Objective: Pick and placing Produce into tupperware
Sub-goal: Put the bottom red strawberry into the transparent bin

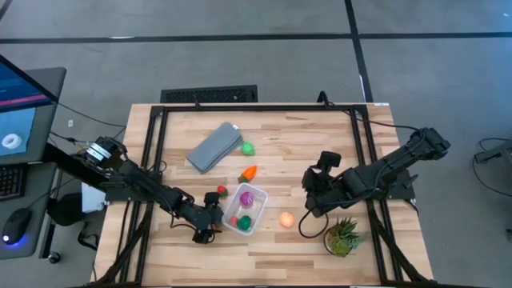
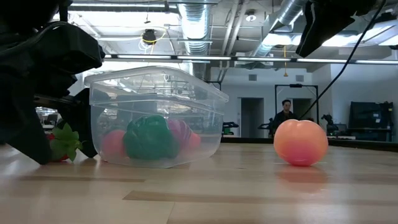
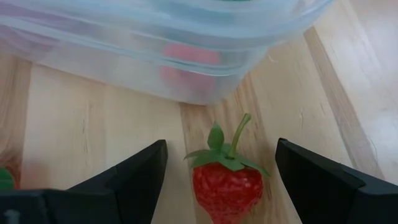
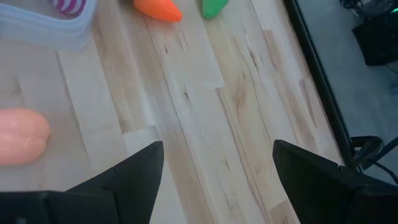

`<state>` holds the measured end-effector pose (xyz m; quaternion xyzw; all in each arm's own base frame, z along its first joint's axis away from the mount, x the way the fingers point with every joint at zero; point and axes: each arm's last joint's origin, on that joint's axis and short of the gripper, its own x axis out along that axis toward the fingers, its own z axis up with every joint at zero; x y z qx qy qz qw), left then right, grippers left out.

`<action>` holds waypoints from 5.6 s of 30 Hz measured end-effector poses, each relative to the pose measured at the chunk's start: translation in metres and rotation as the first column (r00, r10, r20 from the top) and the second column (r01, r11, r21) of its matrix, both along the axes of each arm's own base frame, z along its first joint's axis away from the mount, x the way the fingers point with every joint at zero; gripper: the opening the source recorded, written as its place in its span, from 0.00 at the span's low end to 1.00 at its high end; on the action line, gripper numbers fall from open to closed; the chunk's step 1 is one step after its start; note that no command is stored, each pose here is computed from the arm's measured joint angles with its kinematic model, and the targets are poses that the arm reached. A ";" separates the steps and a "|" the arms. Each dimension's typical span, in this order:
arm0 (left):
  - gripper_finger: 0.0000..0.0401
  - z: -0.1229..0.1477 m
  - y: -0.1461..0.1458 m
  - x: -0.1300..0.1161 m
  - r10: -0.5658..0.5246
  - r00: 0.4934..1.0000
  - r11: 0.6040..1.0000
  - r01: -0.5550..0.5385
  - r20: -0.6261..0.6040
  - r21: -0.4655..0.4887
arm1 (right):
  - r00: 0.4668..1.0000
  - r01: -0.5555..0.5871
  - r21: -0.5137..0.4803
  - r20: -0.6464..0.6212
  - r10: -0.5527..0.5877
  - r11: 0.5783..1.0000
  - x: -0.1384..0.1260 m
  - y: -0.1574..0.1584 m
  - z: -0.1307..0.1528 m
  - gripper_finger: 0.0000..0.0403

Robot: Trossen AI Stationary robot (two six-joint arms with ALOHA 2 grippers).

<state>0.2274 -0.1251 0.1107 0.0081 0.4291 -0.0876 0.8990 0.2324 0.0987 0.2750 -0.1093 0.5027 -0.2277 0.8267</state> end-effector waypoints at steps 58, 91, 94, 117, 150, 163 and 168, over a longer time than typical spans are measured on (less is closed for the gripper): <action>0.54 0.024 0.008 -0.013 0.047 0.999 0.999 -0.047 -0.012 -0.024 | 1.000 0.008 0.003 0.007 -0.008 1.000 0.000 0.000 0.000 0.81; 0.46 0.006 0.004 -0.007 0.025 0.999 0.999 -0.026 -0.026 -0.027 | 1.000 0.007 0.005 0.011 -0.007 1.000 0.001 0.000 0.000 0.81; 0.44 0.005 0.004 -0.007 0.026 0.999 0.999 -0.026 -0.030 -0.024 | 1.000 0.007 0.005 0.011 -0.007 1.000 0.001 0.000 0.000 0.81; 0.58 0.024 0.002 -0.002 -0.011 0.974 0.993 0.037 -0.225 0.114 | 1.000 0.006 0.007 0.010 -0.006 1.000 0.001 0.000 0.000 0.81; 0.35 0.026 0.004 0.000 0.014 0.974 0.993 0.013 -0.226 0.117 | 1.000 0.006 0.007 0.009 -0.006 1.000 0.001 0.000 0.000 0.81; 0.34 0.072 0.008 -0.002 0.086 0.977 0.978 -0.045 -0.195 0.206 | 1.000 0.006 0.007 0.009 -0.006 1.000 0.001 0.000 0.000 0.81; 0.34 0.106 0.011 -0.015 0.096 0.993 0.980 -0.083 -0.062 0.181 | 1.000 0.006 0.007 0.009 -0.006 1.000 0.001 0.000 0.000 0.81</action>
